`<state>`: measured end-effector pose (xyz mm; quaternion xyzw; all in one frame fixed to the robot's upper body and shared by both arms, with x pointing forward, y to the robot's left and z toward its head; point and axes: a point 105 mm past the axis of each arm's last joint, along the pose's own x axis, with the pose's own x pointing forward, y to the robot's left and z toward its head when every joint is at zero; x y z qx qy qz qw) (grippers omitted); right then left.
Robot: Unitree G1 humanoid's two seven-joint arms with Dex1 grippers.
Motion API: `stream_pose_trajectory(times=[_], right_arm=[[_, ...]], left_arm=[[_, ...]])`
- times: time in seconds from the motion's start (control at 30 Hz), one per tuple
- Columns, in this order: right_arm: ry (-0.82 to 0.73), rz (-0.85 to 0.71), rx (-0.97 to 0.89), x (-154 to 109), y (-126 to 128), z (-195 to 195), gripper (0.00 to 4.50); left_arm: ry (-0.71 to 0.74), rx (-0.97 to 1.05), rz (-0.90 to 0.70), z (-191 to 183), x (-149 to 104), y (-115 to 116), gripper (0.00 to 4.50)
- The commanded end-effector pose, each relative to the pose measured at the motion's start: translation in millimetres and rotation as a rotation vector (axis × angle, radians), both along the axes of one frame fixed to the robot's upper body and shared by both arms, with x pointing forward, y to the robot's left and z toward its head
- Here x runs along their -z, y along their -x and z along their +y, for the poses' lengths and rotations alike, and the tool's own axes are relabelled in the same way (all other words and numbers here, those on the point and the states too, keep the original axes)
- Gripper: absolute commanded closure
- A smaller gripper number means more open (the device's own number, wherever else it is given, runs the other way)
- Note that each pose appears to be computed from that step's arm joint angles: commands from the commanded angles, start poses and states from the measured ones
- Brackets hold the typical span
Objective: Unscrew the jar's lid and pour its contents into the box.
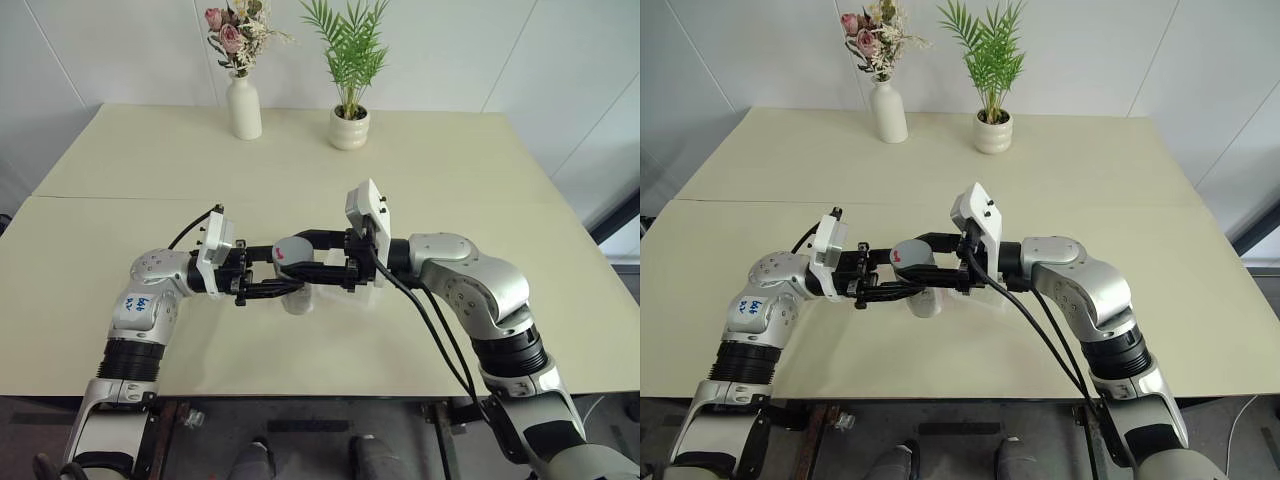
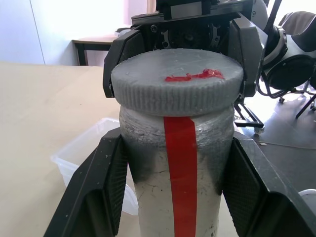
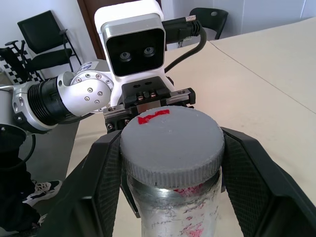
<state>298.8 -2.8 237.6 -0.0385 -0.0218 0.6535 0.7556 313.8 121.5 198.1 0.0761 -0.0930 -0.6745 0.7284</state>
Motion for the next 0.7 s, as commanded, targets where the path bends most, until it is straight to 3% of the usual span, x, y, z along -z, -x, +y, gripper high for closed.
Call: stream_pose_trajectory(times=[0.03, 0.3, 0.7], right_arm=[[-0.133, -0.057, -0.041, -37, 6, 2, 1.96], [-0.184, -0.029, -0.056, -51, 3, 0, 1.96], [-0.131, -0.166, 0.08, -56, -11, -33, 1.96]], left_arm=[[-0.033, 0.05, 0.0, -4, 2, 9, 2.13], [-0.091, 0.098, 0.078, 0, 15, 20, 2.13], [-0.088, 0.087, 0.055, 0, 14, 18, 2.13]])
